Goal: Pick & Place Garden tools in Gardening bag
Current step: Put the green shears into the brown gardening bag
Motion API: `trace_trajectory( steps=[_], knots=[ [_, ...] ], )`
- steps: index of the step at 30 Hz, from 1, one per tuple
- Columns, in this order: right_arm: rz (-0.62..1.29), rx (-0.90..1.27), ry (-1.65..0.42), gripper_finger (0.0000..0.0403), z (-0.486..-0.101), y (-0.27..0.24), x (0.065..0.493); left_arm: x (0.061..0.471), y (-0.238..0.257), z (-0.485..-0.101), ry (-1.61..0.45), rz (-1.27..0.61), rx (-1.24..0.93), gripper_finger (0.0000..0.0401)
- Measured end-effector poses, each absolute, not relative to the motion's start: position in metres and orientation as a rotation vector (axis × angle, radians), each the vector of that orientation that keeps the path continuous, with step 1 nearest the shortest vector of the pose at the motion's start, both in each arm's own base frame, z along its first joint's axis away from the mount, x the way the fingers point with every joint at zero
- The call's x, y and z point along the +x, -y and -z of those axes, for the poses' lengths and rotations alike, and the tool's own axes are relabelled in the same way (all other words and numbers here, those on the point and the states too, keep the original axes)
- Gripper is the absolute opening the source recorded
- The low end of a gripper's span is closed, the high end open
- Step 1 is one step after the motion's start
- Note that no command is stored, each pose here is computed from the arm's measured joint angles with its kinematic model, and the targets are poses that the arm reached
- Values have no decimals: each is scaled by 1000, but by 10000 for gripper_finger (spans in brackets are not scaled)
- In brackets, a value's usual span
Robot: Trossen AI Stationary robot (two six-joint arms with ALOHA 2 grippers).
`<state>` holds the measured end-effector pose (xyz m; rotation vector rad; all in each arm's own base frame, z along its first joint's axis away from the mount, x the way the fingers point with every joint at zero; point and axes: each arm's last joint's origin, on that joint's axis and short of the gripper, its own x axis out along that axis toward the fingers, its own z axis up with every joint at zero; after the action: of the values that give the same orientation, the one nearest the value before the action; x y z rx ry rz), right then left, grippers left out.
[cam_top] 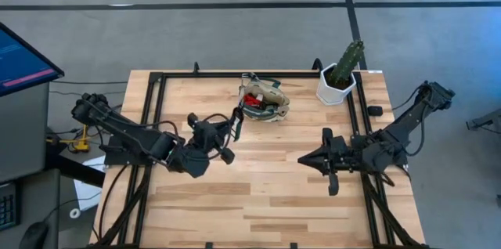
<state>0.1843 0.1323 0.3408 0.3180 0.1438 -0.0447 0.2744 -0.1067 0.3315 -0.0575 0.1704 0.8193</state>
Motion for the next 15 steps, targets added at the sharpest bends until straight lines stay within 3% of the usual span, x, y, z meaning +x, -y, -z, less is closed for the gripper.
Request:
trace_trajectory(
  steps=[11,15],
  knots=[
    [11,378,-186,0,-339,-103,206,282,110,-322,-176,-892,46,6],
    [68,459,-170,0,-340,-88,213,290,113,-310,-226,-931,182,6]
  ],
)
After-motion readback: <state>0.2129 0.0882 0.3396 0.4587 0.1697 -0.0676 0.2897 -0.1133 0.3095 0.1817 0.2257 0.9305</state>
